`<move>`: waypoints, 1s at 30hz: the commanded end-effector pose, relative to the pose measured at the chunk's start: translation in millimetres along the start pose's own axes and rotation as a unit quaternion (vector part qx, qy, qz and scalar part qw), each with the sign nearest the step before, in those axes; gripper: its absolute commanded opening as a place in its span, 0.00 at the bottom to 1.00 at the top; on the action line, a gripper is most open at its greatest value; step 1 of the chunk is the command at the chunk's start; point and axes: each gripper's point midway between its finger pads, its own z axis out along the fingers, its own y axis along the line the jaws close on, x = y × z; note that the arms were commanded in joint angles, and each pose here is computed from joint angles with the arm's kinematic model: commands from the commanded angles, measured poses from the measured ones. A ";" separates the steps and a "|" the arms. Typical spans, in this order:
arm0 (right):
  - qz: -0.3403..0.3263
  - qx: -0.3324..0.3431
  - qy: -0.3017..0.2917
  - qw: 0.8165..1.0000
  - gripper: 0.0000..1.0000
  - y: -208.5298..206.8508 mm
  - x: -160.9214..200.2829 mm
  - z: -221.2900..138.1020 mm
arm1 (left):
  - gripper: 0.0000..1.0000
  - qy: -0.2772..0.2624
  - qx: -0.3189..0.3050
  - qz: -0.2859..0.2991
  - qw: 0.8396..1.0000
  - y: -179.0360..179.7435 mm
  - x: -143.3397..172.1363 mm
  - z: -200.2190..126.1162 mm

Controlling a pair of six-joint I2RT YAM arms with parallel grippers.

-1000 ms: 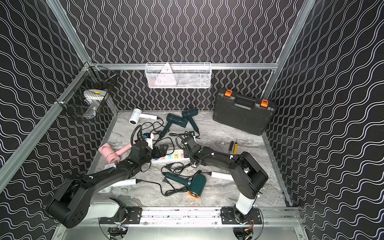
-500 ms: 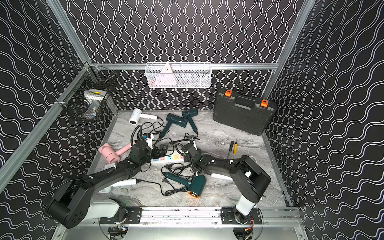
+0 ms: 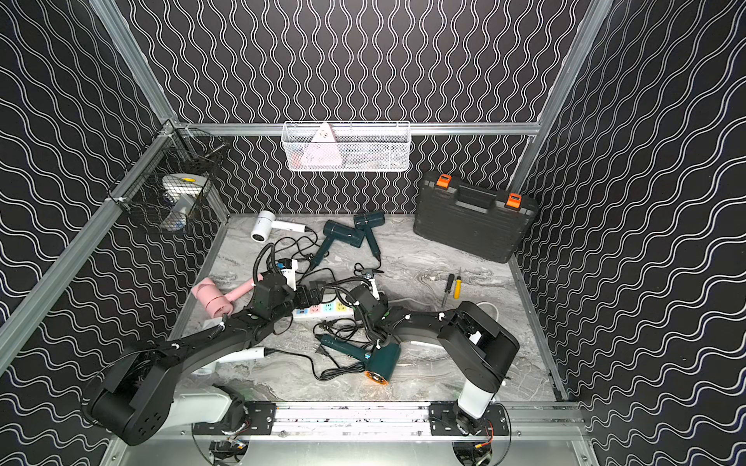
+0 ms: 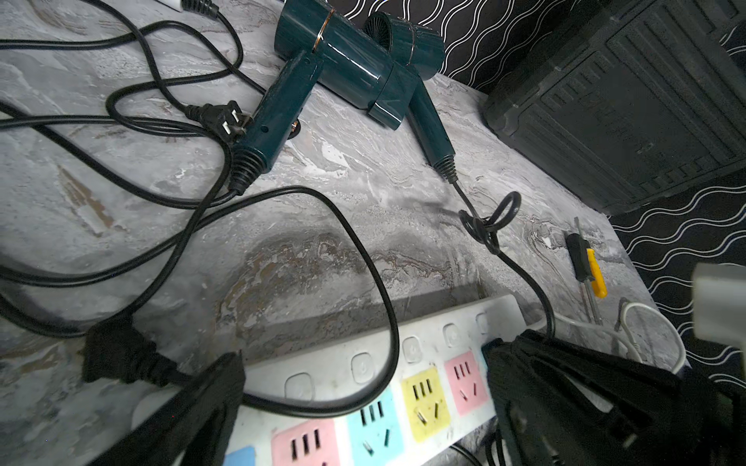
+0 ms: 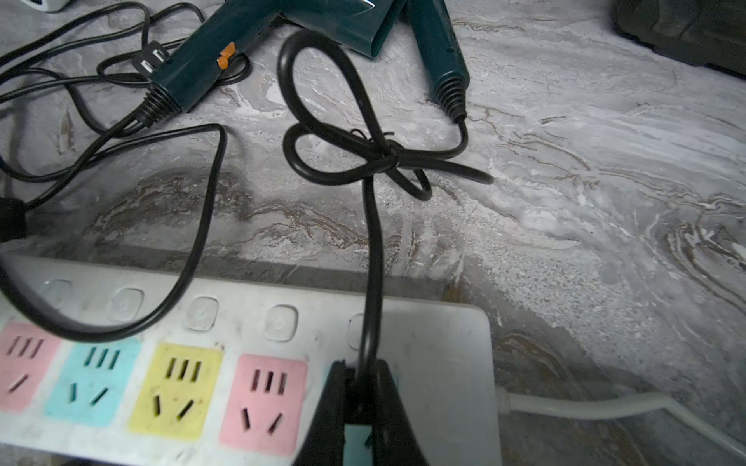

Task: Charge the blow dryers
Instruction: Insert the plug into the socket.

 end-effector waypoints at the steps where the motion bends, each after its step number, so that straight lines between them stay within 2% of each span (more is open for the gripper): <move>1: -0.036 0.028 0.098 0.994 0.00 -16.1 50.9 3.1 | 0.99 -0.016 0.003 -0.004 1.000 -2.0 -7.4 -1.5; 5: -0.042 0.054 0.100 0.993 0.00 -21.3 45.2 11.7 | 0.99 -0.018 0.000 -0.004 1.000 -0.7 -7.5 -2.3; 14: -0.023 0.084 0.077 0.993 0.00 -54.5 7.0 31.1 | 0.99 -0.033 -0.017 -0.002 0.999 5.4 -12.3 -9.1; 17: -0.019 0.081 0.065 0.994 0.00 -63.6 -4.9 37.5 | 0.99 -0.040 -0.026 -0.002 0.999 8.8 -13.5 -12.1; 27: 0.003 0.031 0.081 0.996 0.00 -81.8 -20.9 49.9 | 0.99 -0.044 -0.038 -0.003 0.998 14.4 -13.2 -12.0; 28: 0.003 0.025 0.083 0.996 0.01 -79.9 -22.5 49.0 | 0.99 -0.044 -0.037 -0.003 0.998 14.0 -13.3 -11.9; 30: 0.005 0.013 0.087 0.996 0.19 -75.5 -27.5 46.2 | 0.99 -0.043 -0.038 -0.002 0.998 14.9 -12.7 -11.3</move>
